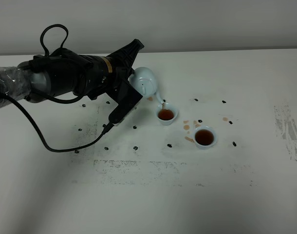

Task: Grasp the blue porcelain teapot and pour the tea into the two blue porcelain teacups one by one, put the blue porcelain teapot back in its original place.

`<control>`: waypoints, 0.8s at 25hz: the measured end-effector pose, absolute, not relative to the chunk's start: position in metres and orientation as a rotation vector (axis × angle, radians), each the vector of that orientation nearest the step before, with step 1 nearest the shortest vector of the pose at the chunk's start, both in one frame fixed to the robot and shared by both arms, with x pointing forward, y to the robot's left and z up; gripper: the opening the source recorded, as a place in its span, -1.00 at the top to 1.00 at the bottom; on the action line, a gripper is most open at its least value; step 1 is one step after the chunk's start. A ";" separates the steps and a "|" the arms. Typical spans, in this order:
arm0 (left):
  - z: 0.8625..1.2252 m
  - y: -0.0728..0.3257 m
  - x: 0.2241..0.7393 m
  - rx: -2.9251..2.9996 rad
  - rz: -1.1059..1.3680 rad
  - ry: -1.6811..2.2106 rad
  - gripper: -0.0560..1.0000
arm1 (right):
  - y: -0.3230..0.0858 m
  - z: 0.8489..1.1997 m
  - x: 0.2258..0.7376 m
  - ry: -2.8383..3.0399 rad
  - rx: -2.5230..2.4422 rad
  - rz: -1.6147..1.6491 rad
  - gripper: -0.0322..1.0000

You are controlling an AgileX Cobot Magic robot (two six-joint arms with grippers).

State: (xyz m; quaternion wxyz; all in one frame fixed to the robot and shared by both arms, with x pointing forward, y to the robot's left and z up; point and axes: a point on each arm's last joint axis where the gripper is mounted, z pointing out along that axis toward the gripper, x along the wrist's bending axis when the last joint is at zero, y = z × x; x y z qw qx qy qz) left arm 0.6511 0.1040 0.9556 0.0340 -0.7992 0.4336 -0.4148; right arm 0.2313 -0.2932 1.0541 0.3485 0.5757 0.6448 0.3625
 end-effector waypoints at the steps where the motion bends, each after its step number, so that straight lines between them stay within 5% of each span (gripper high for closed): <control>1: 0.956 0.104 0.651 -2.458 -1.276 1.334 0.82 | -0.293 1.054 0.231 1.671 1.492 0.940 -0.14; 20: 0.956 0.104 0.651 -2.457 -1.277 1.333 0.82 | -0.293 1.054 0.231 1.671 1.492 0.940 -0.14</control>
